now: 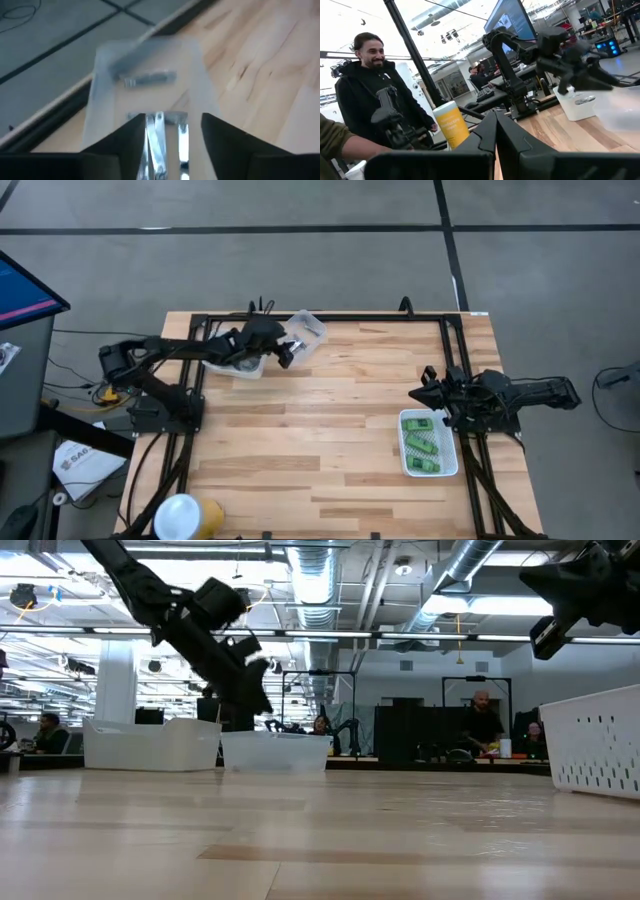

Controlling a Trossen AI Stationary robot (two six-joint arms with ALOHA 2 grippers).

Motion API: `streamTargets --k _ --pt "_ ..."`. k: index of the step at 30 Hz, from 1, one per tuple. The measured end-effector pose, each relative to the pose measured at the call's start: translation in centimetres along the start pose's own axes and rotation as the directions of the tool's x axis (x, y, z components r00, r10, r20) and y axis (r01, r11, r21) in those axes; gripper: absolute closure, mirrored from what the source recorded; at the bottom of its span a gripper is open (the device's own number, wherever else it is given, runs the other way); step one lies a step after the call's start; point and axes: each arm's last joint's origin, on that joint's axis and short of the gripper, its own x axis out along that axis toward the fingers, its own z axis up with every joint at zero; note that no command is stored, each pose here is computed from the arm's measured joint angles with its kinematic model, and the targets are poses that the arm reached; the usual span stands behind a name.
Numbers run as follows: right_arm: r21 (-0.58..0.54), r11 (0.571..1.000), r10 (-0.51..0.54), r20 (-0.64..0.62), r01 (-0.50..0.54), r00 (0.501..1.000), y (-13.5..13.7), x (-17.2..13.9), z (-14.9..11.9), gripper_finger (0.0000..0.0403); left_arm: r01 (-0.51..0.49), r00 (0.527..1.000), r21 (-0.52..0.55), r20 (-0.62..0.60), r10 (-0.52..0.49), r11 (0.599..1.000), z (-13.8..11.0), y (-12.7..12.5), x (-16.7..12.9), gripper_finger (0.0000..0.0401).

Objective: Pick & Place Travel size toiletries
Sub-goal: Return to Home Position

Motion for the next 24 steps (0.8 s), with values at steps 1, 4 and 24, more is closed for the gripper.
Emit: streamTargets --k 1,4,24 --pt "0.0 1.0 0.0 0.0 0.0 1.0 0.0 0.0 0.0 0.0403 0.005 1.0 -0.014 0.022 -0.005 1.0 0.4 0.0 -0.5 0.0205" --pt "0.0 1.0 0.0 0.0 0.0 1.0 0.0 0.0 0.0 0.0403 0.035 0.989 -0.088 0.146 -0.022 0.996 2.4 0.1 -3.3 0.0187" --pt "0.0 1.0 0.0 -0.001 0.0 1.0 0.0 0.0 0.0 0.0403 0.172 0.715 -0.074 0.695 -0.073 0.982 -2.6 3.2 -19.5 0.04"
